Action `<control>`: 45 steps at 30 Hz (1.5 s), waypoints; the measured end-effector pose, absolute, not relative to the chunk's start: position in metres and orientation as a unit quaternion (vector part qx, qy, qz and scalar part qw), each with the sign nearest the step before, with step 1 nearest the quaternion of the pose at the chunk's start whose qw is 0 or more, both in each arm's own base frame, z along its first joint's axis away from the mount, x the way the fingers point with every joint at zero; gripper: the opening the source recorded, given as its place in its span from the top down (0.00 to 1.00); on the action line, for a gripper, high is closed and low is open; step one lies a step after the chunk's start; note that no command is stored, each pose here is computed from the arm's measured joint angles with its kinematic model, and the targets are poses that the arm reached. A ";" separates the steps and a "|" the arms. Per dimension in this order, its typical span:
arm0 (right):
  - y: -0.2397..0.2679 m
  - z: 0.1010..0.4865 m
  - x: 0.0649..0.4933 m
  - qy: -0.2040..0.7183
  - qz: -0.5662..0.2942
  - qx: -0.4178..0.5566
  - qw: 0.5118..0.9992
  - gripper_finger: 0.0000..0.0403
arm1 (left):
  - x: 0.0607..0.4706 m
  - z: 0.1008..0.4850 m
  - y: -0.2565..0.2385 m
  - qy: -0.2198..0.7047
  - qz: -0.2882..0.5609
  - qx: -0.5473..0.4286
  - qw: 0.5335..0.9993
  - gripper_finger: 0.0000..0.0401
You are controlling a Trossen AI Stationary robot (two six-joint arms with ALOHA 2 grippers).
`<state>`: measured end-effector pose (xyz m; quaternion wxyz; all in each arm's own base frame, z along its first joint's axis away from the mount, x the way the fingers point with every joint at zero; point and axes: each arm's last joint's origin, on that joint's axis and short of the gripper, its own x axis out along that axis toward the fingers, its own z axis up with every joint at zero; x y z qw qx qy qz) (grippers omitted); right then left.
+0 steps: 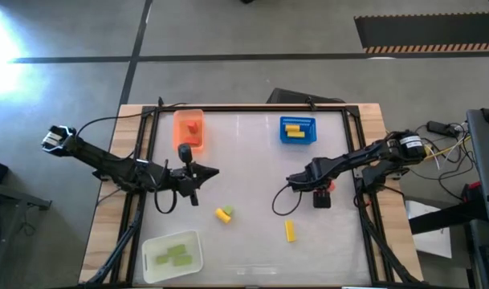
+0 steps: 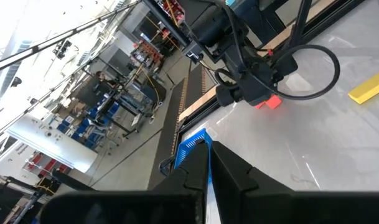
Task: Sort & place blocks by color
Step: Put the orange wooden block into the orange bin
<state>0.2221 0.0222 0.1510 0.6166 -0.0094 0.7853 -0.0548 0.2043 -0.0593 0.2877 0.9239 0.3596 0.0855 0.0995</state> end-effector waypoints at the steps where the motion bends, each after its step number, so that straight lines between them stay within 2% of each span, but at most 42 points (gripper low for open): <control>1: 0.022 0.150 0.222 0.783 -0.052 -0.011 0.620 0.40 | 0.204 0.288 -0.059 0.085 0.100 0.359 0.924 1.00; 6: 0.023 0.146 0.225 0.770 -0.043 -0.014 0.636 0.47 | 0.204 0.288 -0.059 0.086 0.100 0.360 0.924 1.00; 12: 0.023 0.146 0.227 0.763 -0.045 -0.010 0.645 0.69 | 0.204 0.288 -0.059 0.085 0.100 0.358 0.925 1.00; 15: 0.023 0.149 0.230 0.756 -0.050 -0.003 0.652 0.70 | 0.204 0.288 -0.059 0.085 0.100 0.357 0.925 1.00; 18: 0.024 0.155 0.239 0.724 -0.057 0.010 0.687 0.70 | 0.204 0.288 -0.059 0.085 0.100 0.353 0.927 1.00; 26: 0.025 0.175 0.278 0.527 -0.088 -0.027 0.845 0.70 | 0.206 0.286 -0.060 0.085 0.102 0.320 0.938 1.00; 32: 0.027 0.204 0.314 0.315 -0.059 -0.113 0.940 0.70 | 0.210 0.280 -0.062 0.096 0.099 0.316 0.939 1.00; 36: 0.030 0.229 0.328 0.172 -0.030 -0.170 0.970 0.70 | 0.215 0.278 -0.064 0.096 0.099 0.315 0.939 1.00; 40: 0.033 0.249 0.333 0.056 0.012 -0.199 0.978 0.70 | 0.220 0.278 -0.065 0.080 0.105 0.274 0.953 1.00; 45: 0.035 0.254 0.335 0.015 0.023 -0.216 0.976 0.70 | 0.223 0.280 -0.066 0.065 0.111 0.241 0.962 0.99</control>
